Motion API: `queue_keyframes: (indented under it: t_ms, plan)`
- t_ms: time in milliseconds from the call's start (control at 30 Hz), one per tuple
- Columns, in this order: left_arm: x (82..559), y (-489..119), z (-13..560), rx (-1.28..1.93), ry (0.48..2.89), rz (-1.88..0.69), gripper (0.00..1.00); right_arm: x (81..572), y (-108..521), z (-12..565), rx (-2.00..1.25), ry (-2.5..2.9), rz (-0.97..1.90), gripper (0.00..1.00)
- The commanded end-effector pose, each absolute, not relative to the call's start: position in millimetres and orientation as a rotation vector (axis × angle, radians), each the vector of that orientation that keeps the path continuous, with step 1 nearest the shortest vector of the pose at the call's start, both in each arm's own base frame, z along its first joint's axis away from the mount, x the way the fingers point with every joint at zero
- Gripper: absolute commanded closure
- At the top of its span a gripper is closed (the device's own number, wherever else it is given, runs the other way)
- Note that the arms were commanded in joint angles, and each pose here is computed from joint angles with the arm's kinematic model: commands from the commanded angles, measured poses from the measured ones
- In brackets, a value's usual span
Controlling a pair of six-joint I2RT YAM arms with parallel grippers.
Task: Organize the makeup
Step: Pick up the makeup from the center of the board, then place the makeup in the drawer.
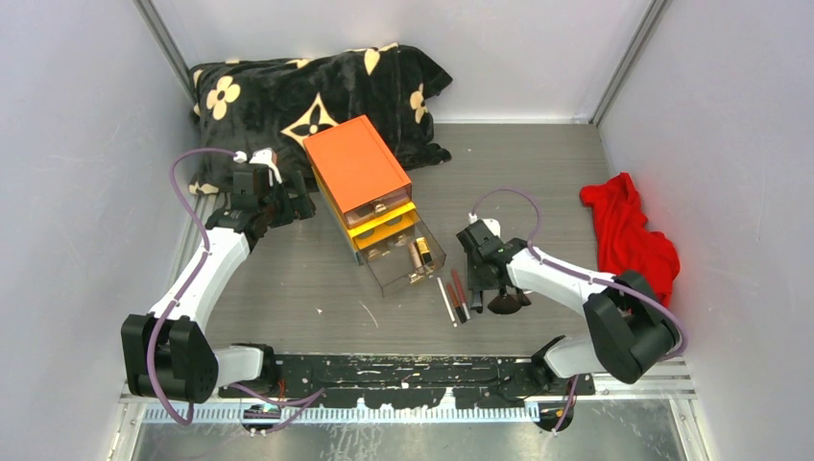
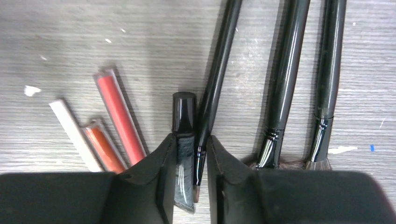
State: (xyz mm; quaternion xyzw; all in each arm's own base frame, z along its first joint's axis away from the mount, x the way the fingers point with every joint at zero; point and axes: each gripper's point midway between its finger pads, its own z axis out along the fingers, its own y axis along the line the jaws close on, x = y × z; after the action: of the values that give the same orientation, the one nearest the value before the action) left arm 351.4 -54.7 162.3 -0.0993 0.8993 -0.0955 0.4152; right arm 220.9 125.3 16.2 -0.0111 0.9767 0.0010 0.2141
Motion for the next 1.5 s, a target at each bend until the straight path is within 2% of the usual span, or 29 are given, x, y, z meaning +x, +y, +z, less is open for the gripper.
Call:
queue_keyframes:
  t_ms: [0, 67, 100, 133, 333, 500, 733, 967, 1300, 1467]
  plan:
    - [358, -54, 178, -0.229, 2.199, -0.238, 0.00, 232, 133, 20, -0.022, 2.678, 0.036, 0.82]
    - [357, -55, 179, -0.227, 2.199, -0.240, 0.00, 231, 132, 20, -0.025, 2.680, 0.036, 0.88]
    - [357, -55, 179, -0.227, 2.200, -0.241, 0.00, 231, 133, 22, -0.027, 2.675, 0.039, 0.96]
    - [357, -55, 178, -0.226, 2.202, -0.241, 0.00, 231, 133, 24, -0.026, 2.671, 0.043, 0.99]
    - [357, -55, 178, -0.230, 2.205, -0.238, 0.00, 239, 131, 54, -0.038, 2.617, 0.037, 0.99]
    - [356, -55, 181, -0.229, 2.198, -0.245, 0.00, 245, 132, 85, -0.047, 2.569, 0.055, 0.97]
    - [357, -55, 178, -0.233, 2.211, -0.242, 0.00, 271, 153, 160, -0.167, 2.479, 0.125, 0.87]
    - [359, -57, 179, -0.222, 2.219, -0.247, 0.00, 295, 197, 224, -0.260, 2.387, 0.338, 0.80]
    - [358, -58, 181, -0.215, 2.211, -0.256, 0.00, 282, 278, 217, -0.454, 2.407, 0.470, 0.81]
    - [358, -57, 179, -0.215, 2.215, -0.254, 0.00, 277, 296, 212, -0.467, 2.409, 0.528, 0.80]
